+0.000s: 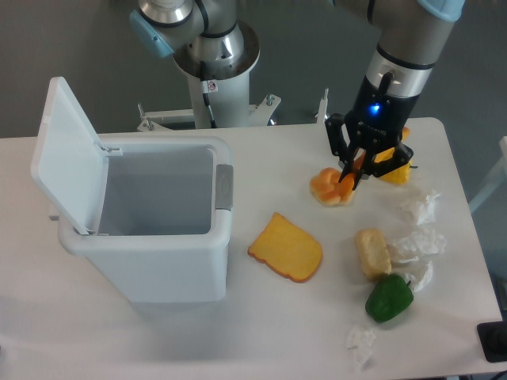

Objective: Place the long bread in the trash can

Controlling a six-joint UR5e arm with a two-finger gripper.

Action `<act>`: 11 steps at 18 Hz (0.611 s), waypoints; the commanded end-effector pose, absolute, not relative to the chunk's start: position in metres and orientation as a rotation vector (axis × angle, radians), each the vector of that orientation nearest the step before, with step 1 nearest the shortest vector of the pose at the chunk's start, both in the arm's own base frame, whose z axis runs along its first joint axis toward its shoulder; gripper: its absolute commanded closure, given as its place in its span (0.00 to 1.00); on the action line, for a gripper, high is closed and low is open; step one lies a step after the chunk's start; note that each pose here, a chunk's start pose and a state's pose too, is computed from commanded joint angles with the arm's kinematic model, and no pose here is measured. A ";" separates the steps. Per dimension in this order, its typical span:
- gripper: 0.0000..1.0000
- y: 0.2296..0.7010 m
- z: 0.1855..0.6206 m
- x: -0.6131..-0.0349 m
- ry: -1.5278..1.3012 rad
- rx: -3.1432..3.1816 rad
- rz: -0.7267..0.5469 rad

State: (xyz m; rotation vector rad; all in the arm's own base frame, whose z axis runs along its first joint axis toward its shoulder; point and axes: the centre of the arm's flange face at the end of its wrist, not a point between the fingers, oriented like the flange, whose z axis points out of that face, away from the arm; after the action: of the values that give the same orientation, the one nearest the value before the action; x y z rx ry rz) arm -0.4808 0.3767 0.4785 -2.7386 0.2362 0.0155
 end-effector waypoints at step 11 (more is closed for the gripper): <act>0.74 0.377 0.498 -0.487 0.153 -2.645 0.004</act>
State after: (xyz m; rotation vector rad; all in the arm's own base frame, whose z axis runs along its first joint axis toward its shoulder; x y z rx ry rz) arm -0.4867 0.3767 0.4980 -2.6449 0.1534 0.0045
